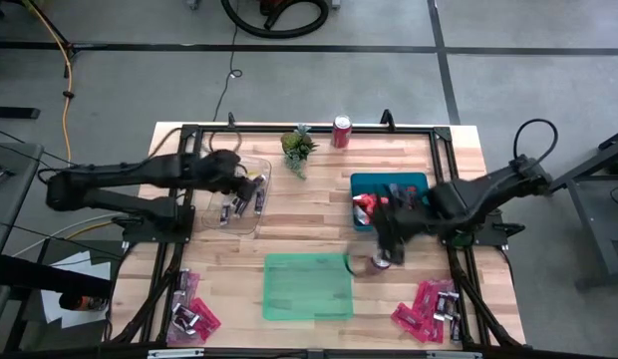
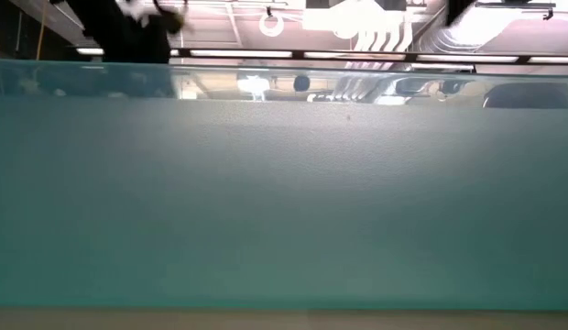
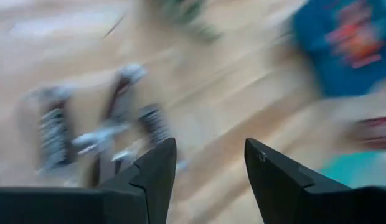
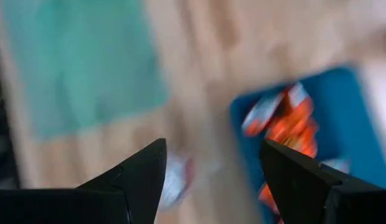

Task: Sort candy
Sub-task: Put the brown chocolate bar into the transparent bin

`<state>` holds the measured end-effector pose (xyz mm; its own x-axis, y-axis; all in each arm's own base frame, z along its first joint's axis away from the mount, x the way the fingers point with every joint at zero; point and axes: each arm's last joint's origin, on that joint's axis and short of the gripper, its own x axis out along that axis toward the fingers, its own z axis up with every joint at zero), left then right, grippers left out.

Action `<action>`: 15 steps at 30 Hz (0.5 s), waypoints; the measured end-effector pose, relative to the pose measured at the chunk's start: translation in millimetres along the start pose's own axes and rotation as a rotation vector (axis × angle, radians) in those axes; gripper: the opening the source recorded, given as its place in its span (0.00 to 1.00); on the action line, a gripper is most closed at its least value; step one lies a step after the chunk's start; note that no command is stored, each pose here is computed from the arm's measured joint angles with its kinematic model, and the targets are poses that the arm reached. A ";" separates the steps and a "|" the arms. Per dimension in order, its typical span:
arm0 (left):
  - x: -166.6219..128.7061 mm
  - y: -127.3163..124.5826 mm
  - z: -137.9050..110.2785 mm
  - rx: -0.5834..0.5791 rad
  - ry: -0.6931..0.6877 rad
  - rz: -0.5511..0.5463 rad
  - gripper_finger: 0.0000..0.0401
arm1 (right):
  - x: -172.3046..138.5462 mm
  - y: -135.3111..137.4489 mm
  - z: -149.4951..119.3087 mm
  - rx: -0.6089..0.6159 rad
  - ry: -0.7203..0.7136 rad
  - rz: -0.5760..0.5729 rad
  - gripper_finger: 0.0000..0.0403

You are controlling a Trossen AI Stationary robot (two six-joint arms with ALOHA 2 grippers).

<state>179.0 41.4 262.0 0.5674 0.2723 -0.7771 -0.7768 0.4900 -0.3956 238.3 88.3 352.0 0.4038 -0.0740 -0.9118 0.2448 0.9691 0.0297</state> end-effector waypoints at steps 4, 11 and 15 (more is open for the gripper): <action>-31.6 -19.8 -1.1 0.005 -0.210 -0.238 0.44 | -11.6 32.2 -34.8 0.050 0.109 0.059 0.63; -68.3 -47.6 3.5 0.041 -0.499 -0.542 0.44 | -17.7 88.3 -95.6 0.429 0.295 0.031 0.62; -74.7 -54.7 7.7 0.032 -0.568 -0.617 0.44 | -0.3 113.0 -115.8 0.517 0.477 -0.066 0.62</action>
<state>181.2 0.7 345.5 0.9458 0.3194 -0.0580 -0.2790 0.7084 -0.6483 163.7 225.1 308.3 -0.0272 0.0971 -0.9949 0.6904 0.7216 0.0516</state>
